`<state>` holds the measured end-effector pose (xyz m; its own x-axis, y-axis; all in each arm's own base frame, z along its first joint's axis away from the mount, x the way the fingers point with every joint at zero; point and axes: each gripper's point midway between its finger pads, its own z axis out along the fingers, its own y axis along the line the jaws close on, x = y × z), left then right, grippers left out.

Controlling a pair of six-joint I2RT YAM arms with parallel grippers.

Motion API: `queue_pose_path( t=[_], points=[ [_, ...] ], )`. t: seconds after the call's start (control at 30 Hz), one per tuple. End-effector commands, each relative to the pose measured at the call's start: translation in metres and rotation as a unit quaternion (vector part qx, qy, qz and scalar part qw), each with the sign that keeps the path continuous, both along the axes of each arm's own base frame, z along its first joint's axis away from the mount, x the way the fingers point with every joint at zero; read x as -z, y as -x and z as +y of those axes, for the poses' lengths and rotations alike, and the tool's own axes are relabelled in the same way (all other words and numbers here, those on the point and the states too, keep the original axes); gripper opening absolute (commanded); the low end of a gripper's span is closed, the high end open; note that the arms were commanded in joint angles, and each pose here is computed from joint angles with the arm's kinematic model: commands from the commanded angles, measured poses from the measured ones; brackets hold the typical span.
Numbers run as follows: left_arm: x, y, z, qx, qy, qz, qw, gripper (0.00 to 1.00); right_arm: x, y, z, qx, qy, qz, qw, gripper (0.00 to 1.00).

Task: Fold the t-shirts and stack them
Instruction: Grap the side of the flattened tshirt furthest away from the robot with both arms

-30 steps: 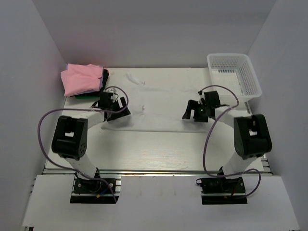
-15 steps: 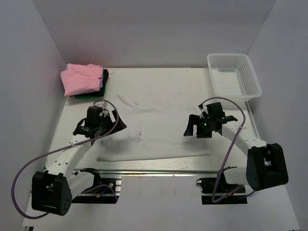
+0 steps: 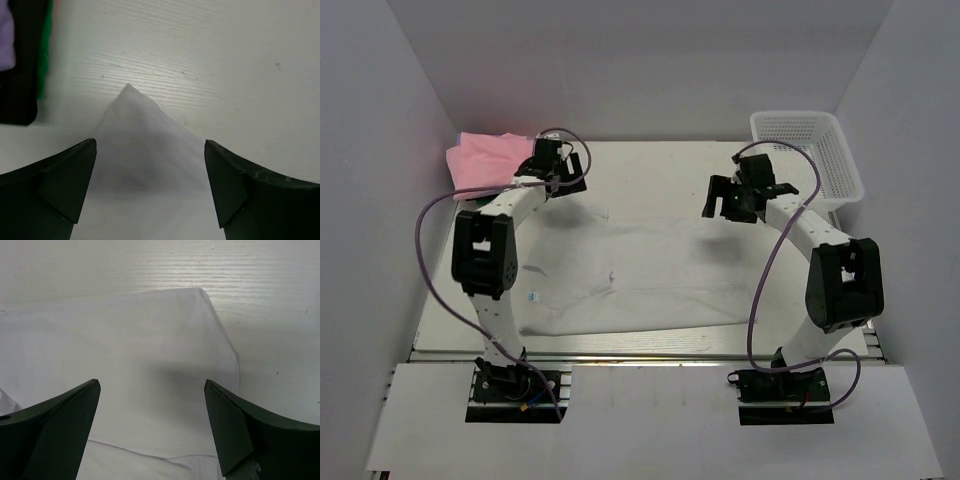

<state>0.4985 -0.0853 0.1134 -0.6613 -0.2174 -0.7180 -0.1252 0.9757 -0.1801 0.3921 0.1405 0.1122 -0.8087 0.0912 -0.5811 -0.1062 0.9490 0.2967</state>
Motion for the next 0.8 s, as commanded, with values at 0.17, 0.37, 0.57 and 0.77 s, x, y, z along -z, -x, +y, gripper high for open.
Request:
queue_pose_path(
  t=[0.17, 0.37, 0.57, 0.77],
  points=[
    [0.037, -0.070, 0.012, 0.006, -0.075, -0.003, 0.997, 0.88, 0.001, -0.029, -0.007, 0.010, 0.033, 0.001, 0.999, 0.90],
    [0.068, -0.081, 0.011, 0.010, -0.082, 0.016, 0.996, 0.56, 0.023, -0.040, -0.016, 0.027, 0.059, 0.020, 0.998, 0.90],
    [0.081, -0.070, -0.002, 0.054, -0.064, 0.016, 0.996, 0.09, 0.040, -0.060, -0.026, 0.053, 0.087, 0.025, 0.994, 0.90],
    [0.070, -0.064, -0.003, 0.057, -0.058, 0.002, 0.997, 0.00, 0.056, -0.092, -0.016, 0.054, 0.081, 0.015, 0.995, 0.90]
  ],
)
